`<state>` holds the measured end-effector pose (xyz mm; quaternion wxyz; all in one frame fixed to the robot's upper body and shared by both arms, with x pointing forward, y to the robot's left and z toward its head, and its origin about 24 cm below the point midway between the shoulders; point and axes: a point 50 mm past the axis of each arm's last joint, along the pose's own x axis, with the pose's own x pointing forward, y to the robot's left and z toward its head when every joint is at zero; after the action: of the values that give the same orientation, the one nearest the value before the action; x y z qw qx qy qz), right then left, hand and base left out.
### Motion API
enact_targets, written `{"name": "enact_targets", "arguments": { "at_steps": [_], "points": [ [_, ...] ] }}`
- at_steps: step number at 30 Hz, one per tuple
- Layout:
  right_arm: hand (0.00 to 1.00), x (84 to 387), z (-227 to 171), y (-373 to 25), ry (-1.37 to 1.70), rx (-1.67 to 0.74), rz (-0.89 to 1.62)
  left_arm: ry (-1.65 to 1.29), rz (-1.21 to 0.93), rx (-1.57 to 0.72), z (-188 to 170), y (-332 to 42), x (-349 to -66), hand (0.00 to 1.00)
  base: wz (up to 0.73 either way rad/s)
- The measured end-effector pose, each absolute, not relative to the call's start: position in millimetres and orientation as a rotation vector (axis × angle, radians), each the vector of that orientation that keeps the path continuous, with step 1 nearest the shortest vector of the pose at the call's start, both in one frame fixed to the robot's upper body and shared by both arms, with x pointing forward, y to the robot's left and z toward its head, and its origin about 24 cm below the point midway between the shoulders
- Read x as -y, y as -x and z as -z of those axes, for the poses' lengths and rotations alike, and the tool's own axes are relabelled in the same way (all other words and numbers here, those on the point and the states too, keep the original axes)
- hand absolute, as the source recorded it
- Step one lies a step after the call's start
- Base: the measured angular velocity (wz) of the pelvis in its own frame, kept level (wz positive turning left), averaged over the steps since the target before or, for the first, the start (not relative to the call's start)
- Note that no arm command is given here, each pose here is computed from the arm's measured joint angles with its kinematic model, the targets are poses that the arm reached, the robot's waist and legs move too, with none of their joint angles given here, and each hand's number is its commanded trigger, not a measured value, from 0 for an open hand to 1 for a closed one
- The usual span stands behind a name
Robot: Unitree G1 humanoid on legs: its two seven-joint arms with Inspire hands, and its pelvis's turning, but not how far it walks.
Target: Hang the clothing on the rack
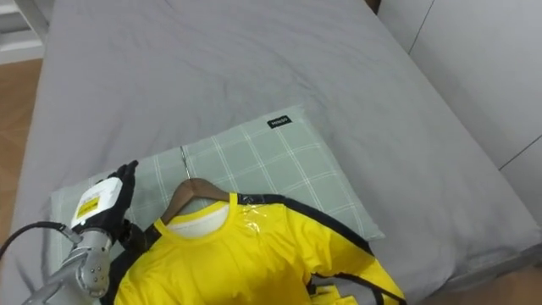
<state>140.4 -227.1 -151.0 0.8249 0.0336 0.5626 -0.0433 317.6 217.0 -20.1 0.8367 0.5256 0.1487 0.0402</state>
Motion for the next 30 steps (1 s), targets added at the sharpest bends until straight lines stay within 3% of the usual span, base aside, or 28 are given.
{"name": "enact_targets", "arguments": {
  "at_steps": [30],
  "points": [
    [0.00,224.4,148.4,-148.1,-0.075,-1.178,0.034,-1.016,0.159,-0.463,29.7,-319.1,-204.5,0.00,0.00]
  ]
}}
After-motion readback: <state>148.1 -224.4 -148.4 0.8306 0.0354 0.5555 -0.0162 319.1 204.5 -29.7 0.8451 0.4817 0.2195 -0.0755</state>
